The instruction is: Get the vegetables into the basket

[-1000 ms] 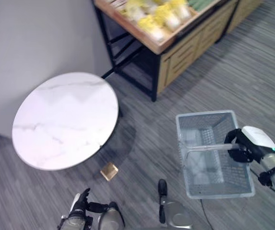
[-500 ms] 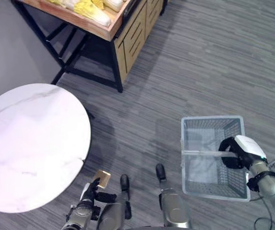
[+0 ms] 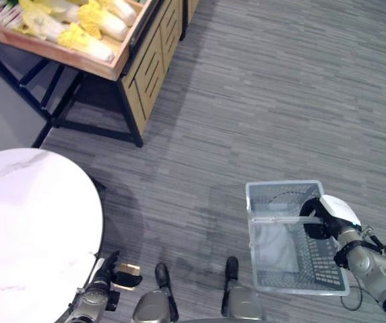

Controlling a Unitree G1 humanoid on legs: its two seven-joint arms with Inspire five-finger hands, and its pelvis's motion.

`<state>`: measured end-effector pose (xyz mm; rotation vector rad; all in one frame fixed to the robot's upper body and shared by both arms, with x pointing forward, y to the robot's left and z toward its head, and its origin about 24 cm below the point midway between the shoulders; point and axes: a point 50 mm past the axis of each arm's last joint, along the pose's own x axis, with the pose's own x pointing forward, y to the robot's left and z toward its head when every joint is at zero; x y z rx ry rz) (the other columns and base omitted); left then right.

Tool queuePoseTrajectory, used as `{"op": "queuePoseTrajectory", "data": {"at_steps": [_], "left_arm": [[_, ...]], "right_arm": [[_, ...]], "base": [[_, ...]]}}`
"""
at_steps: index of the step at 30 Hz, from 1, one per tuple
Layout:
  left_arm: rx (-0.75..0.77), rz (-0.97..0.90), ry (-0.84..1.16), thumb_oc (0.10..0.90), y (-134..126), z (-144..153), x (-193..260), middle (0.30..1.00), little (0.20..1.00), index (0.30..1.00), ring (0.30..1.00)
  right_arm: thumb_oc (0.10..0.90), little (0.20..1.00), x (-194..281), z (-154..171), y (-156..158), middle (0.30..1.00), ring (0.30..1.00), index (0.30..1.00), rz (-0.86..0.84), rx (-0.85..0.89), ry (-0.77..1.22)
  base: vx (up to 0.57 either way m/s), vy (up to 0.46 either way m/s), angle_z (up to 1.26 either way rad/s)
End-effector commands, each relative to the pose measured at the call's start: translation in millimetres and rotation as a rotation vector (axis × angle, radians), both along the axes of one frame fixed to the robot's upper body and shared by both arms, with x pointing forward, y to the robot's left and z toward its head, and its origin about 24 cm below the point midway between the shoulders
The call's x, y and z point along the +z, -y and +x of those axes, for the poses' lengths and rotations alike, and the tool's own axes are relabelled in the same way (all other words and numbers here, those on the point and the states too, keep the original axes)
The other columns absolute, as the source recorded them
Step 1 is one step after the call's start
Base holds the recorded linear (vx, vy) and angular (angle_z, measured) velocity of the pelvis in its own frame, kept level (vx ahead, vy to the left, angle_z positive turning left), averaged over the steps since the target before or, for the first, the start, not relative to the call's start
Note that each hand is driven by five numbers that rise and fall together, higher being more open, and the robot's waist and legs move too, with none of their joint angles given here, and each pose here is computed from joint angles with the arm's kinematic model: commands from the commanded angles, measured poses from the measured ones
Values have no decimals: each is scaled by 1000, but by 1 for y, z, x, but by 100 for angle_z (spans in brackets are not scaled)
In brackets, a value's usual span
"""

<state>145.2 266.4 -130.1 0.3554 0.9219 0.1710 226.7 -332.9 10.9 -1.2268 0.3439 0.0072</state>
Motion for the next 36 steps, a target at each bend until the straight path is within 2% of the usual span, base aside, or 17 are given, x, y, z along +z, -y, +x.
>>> {"op": "queuePoseTrajectory", "data": {"at_steps": [1,8,13,17,27,32,36], "left_arm": [[7,38,-50,900,-7,-14,-4,1000,1000,1000,1000],[-36,14,-63,900,10,-16,-10,1000,1000,1000,1000],[-76,32,-75,900,17,-17,-12,1000,1000,1000,1000],[-93,53,-79,900,21,-15,-13,1000,1000,1000,1000],[-77,99,-42,900,16,-3,-7,1000,1000,1000,1000],[-38,90,-32,900,14,-3,-7,1000,1000,1000,1000],[-10,84,-29,900,16,-3,-8,1000,1000,1000,1000]], "right_arm": [[400,300,40,12,20,300,300,300,-14,-72,213],[400,300,5,-25,39,300,300,300,-17,-211,101],[400,300,-8,-36,48,300,300,300,-26,-283,51],[400,300,-11,-40,55,300,300,300,-41,-325,44],[400,300,-1,-28,48,300,300,300,-57,-276,97],[400,300,0,-40,50,300,300,300,-66,-262,93],[400,300,9,-33,54,300,300,300,-85,-261,129]], "base": [[57,-178,-16],[65,-135,-4],[37,-52,3],[37,-19,-3],[-3,-48,-3],[64,-222,11],[85,-42,4]]}}
